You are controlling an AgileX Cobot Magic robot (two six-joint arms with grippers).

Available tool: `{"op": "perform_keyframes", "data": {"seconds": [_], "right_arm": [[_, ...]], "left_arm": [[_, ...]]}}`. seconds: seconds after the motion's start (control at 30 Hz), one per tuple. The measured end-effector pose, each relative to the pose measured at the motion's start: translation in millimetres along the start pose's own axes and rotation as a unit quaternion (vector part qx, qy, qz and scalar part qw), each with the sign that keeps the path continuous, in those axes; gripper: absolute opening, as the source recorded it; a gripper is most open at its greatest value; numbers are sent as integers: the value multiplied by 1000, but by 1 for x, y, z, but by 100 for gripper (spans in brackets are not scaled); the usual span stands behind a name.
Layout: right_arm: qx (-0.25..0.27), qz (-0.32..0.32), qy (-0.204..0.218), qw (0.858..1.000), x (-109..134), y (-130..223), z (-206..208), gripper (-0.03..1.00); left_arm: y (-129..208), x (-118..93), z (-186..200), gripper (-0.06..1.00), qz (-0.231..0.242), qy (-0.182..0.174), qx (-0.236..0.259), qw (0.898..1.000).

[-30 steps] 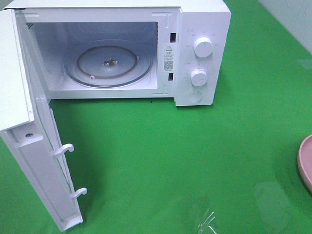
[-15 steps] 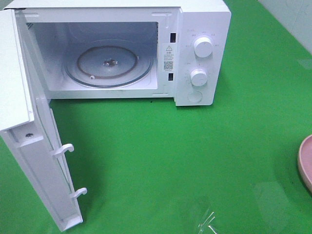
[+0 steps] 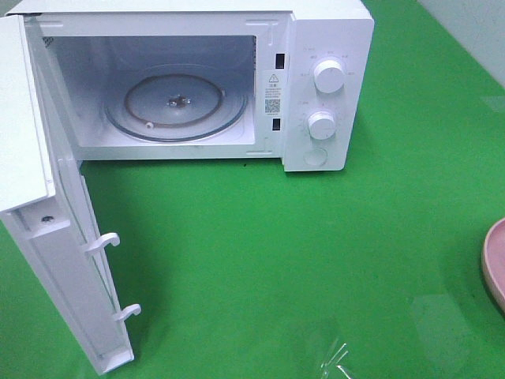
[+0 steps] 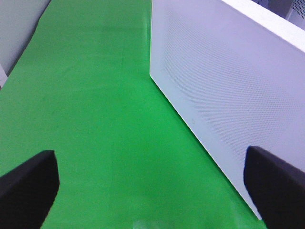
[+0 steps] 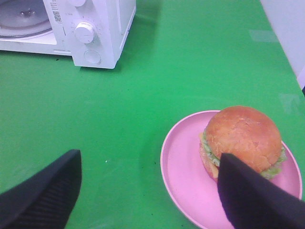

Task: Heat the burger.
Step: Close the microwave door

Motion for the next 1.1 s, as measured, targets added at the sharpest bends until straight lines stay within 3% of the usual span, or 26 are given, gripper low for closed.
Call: {"op": "perform_keyframes", "data": {"seconds": [1.1], "right_arm": [[0,0,0,1000,0,0,0,76]], "left_arm": [[0,0,0,97,0,0,0,1000]]}}
Point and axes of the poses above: a point on each arm's last joint axis where the gripper is mounted, z pointing back along that axis away from the gripper, x along the wrist's bending axis when the last joint is at zero, y = z × x, the point moved 9 cm from there along -z, pointing out along that axis toward the gripper, and after that the axes turned 1 degree about z, right-handed, at the moved point
